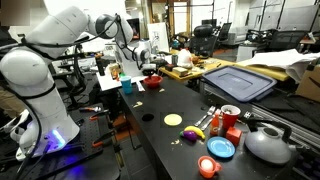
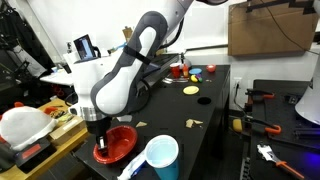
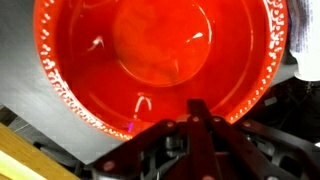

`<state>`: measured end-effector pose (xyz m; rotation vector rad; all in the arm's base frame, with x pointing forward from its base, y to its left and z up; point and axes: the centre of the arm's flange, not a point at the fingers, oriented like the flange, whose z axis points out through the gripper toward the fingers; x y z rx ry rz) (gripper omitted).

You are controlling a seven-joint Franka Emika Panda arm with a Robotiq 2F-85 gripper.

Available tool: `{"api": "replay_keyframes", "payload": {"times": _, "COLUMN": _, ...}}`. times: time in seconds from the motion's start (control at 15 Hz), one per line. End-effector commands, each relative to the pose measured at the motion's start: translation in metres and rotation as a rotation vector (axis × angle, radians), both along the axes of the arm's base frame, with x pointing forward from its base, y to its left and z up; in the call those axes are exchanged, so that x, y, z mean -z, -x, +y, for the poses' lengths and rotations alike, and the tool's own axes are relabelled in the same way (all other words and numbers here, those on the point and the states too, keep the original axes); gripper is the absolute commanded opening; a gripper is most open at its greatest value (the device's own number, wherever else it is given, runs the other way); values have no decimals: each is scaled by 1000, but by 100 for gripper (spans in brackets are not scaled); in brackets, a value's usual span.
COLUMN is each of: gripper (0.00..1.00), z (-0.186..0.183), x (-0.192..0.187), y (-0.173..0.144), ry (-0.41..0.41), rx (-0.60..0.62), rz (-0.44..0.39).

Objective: Move the toothpaste tube and red bowl to the left.

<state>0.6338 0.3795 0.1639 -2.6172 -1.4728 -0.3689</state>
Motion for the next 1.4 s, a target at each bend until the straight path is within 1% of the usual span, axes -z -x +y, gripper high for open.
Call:
{"api": "replay_keyframes", "payload": {"times": 0.0, "gripper": 0, "z": -15, "x": -8, "y": 4, "ry": -14, "rx": 14, "rz": -48}}
{"api": "replay_keyframes", "payload": {"times": 0.13, "gripper": 0, "z": -34, "x": -15, "y": -1, "ry": 6, "rx": 40, "rz": -91}}
{"api": "replay_keyframes", "payload": {"times": 0.27, "gripper": 0, "z": -61, "x": -29, "y": -6, "ry": 46, "rx": 79, "rz": -128}}
{"api": "replay_keyframes", "payload": {"times": 0.4, "gripper": 0, "z": -92, "x": -50, "y": -8, "ry": 108, "rx": 119, "rz": -170}}
{"api": "replay_keyframes", "payload": {"times": 0.53, "gripper": 0, "z": -124, "x": -77, "y": -8, "ry": 172, "rx": 172, "rz": -201}}
{"api": "replay_keyframes", "payload": {"times": 0.8, "gripper": 0, "z": -184, "x": -136, "y": 2, "ry": 263, "rx": 273, "rz": -233}}
{"api": "replay_keyframes", "payload": {"times": 0.87, "gripper": 0, "z": -197, "x": -147, "y": 6, "ry": 291, "rx": 305, "rz": -229}}
{"api": "replay_keyframes", "payload": {"times": 0.93, "gripper": 0, "z": -211, "x": -158, "y": 11, "ry": 317, "rx": 331, "rz": -207}}
{"api": "replay_keyframes", "payload": {"times": 1.2, "gripper": 0, "z": -258, "x": -195, "y": 35, "ry": 409, "rx": 423, "rz": -78}}
{"api": "replay_keyframes", "payload": {"times": 1.33, "gripper": 0, "z": -276, "x": -207, "y": 47, "ry": 454, "rx": 468, "rz": -24}}
